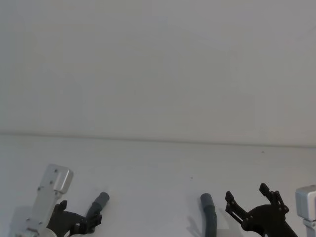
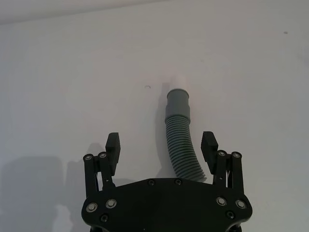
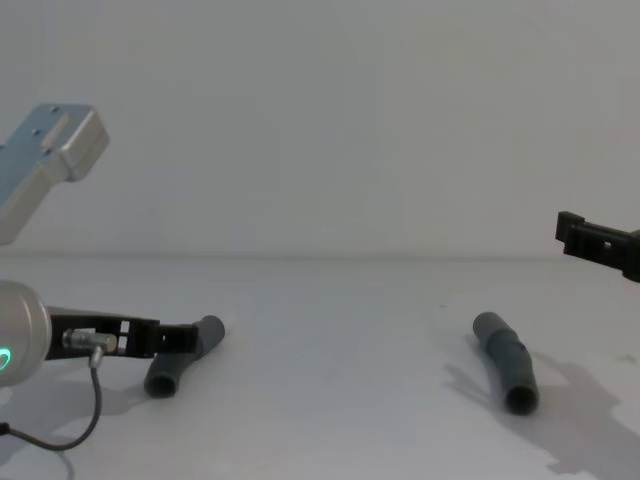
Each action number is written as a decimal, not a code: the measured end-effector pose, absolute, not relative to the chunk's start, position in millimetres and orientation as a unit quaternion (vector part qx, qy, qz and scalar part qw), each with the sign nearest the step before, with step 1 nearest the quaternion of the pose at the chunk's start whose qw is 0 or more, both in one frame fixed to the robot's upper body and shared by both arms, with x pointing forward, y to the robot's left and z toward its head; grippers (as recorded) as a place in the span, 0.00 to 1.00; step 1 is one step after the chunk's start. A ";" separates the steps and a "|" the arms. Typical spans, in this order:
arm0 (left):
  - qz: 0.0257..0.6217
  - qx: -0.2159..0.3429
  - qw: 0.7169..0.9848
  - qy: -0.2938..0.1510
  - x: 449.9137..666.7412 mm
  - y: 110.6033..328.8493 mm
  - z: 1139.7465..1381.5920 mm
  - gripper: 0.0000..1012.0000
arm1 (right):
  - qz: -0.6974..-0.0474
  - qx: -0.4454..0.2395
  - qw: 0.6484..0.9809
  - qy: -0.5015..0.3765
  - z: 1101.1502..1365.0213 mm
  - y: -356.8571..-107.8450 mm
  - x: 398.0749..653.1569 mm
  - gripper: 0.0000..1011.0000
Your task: Use both hands to pick up one end of the pipe from the table, align the ends, and insert them.
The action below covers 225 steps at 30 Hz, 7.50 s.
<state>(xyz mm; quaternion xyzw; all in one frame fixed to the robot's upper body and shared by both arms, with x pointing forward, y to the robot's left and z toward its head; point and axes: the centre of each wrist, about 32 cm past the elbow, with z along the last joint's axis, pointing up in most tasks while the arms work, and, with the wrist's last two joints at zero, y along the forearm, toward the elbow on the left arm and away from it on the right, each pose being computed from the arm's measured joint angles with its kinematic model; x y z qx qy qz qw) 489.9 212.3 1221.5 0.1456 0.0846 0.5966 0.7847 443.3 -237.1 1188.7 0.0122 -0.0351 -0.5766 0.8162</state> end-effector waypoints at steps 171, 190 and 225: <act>0.560 0.214 0.795 0.094 524.3 196.4 1227.8 0.29 | -0.584 -0.139 0.793 0.100 1213.4 -190.9 477.0 0.99; 0.560 0.214 0.795 0.094 524.3 196.4 1227.8 0.29 | -0.591 -0.155 0.782 0.125 1212.2 -179.2 488.1 0.99; 0.560 0.214 0.795 0.094 524.3 196.4 1227.8 0.29 | -0.597 -0.180 0.769 0.142 1210.8 -165.7 499.5 0.99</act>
